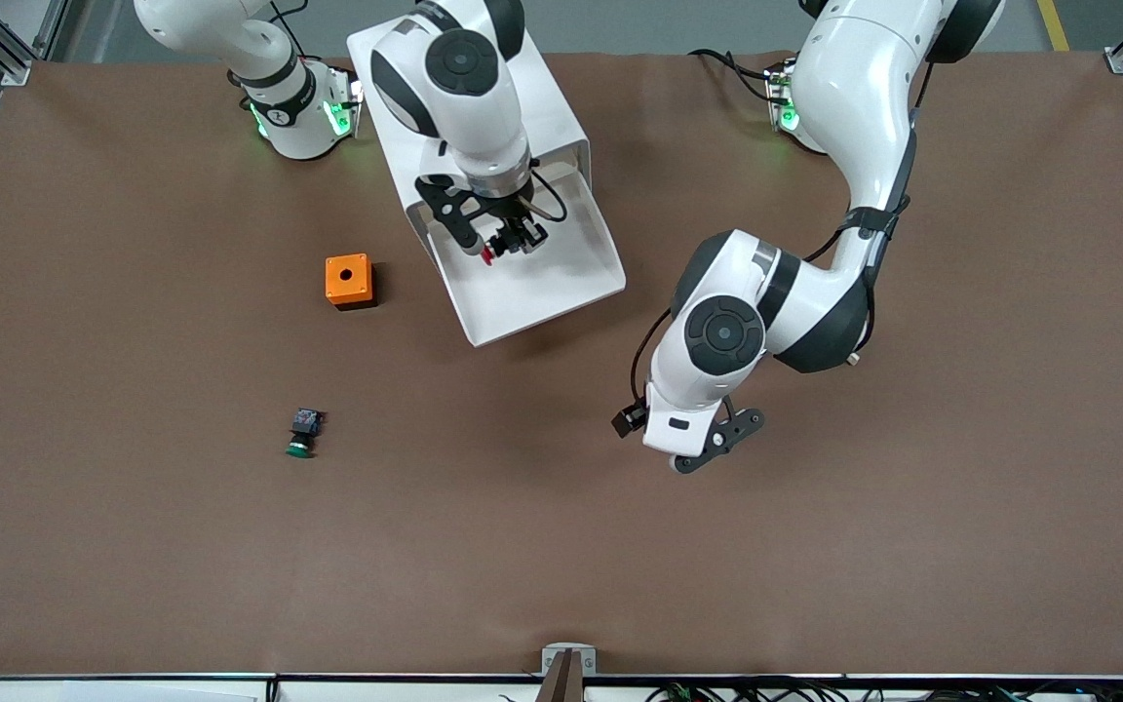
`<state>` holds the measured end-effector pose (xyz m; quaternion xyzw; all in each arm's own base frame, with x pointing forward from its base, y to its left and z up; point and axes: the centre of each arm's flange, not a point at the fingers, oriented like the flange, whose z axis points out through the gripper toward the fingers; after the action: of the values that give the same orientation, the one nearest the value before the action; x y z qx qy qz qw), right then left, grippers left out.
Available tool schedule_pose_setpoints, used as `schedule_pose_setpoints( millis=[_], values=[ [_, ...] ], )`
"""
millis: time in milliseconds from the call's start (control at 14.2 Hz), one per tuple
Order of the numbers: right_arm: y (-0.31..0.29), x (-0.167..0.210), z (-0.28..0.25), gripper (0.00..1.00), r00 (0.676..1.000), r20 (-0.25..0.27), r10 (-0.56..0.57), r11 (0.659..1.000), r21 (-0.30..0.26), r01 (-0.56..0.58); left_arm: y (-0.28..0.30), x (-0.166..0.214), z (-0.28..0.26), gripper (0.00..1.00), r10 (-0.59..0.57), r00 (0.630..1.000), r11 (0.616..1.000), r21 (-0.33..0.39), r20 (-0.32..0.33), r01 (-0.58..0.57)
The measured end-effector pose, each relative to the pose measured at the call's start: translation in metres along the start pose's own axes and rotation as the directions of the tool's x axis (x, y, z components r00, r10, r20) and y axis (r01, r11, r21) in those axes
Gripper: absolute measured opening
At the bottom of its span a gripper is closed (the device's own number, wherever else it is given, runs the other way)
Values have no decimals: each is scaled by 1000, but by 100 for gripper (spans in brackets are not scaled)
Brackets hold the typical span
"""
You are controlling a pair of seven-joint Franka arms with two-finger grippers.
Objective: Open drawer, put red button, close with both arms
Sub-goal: 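Lower the red button into the drawer and open the right gripper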
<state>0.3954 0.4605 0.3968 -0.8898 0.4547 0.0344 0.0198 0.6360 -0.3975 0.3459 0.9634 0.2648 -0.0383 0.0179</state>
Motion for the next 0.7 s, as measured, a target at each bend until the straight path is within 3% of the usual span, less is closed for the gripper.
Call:
schedule_pose_setpoints(
  millis=[352, 703],
  values=[
    [-17, -34, 27, 42, 999, -5, 35, 999, -2, -35, 0, 0, 0, 100, -1, 1000, 1000, 1, 0, 1],
    [-25, -39, 44, 42, 999, -16, 44, 999, -3, -44, 0, -1, 1, 100, 1, 1000, 1000, 1, 1, -1]
  ],
)
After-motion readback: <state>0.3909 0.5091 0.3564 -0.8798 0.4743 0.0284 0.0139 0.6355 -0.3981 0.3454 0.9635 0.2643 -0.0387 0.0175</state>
